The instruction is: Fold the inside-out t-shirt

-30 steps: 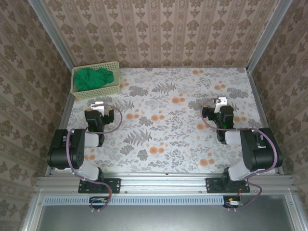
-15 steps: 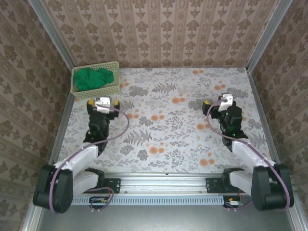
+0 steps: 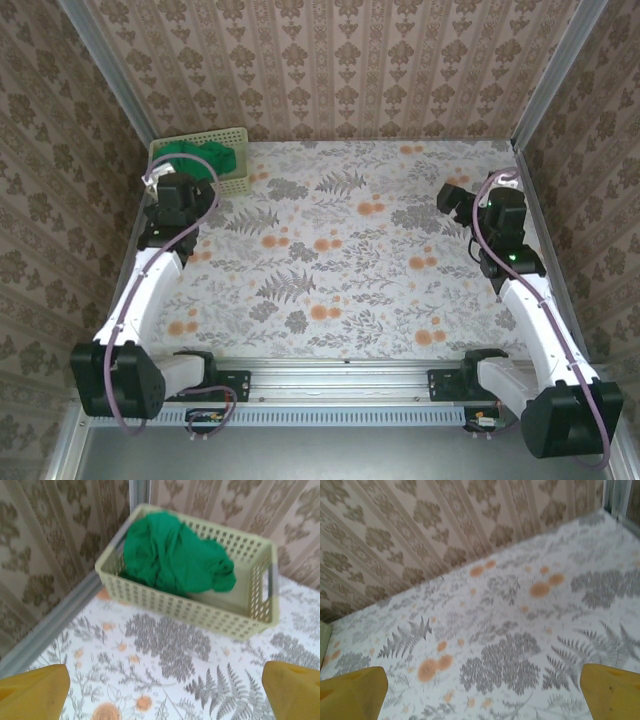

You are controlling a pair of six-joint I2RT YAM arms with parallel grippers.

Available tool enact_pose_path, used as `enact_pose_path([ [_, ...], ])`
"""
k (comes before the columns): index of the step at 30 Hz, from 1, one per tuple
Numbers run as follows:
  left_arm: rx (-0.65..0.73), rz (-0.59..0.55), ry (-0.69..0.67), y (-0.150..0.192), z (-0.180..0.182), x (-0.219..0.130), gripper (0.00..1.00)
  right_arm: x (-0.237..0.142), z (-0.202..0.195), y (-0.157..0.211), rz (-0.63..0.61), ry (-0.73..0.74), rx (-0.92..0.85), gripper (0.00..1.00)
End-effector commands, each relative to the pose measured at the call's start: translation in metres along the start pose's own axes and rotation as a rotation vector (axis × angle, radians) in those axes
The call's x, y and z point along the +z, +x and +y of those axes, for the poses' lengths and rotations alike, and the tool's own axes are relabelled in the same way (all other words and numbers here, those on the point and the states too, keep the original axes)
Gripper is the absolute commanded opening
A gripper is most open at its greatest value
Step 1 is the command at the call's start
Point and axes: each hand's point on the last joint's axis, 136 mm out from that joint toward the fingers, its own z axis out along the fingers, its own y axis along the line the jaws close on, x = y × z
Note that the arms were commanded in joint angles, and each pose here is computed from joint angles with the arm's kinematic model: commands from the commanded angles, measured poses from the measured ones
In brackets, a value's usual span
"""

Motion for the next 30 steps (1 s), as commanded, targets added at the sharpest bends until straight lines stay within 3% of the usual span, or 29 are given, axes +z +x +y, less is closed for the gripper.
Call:
enact_pose_path([
  [1,-0.088,0.048,0.109,-0.008,-0.013,0.013,1.0,0.003,0.004,0.019,0.102,-0.036,0.055,1.0],
  [9,-0.069,0.224,-0.01,-0.028,-0.007,0.113,1.0,0.006,0.022,0.039,0.171,-0.126,0.001,1.0],
  [16,-0.146,0.323,-0.054,-0.032,0.006,0.198,1.0,0.005,0.036,0.06,0.219,-0.152,-0.053,1.0],
  [25,-0.176,0.435,-0.06,-0.002,0.009,0.275,0.99,0.013,0.052,0.079,0.263,-0.146,-0.14,1.0],
  [30,-0.18,0.45,-0.042,0.01,0.008,0.302,0.85,0.015,0.055,0.086,0.282,-0.154,-0.151,1.0],
])
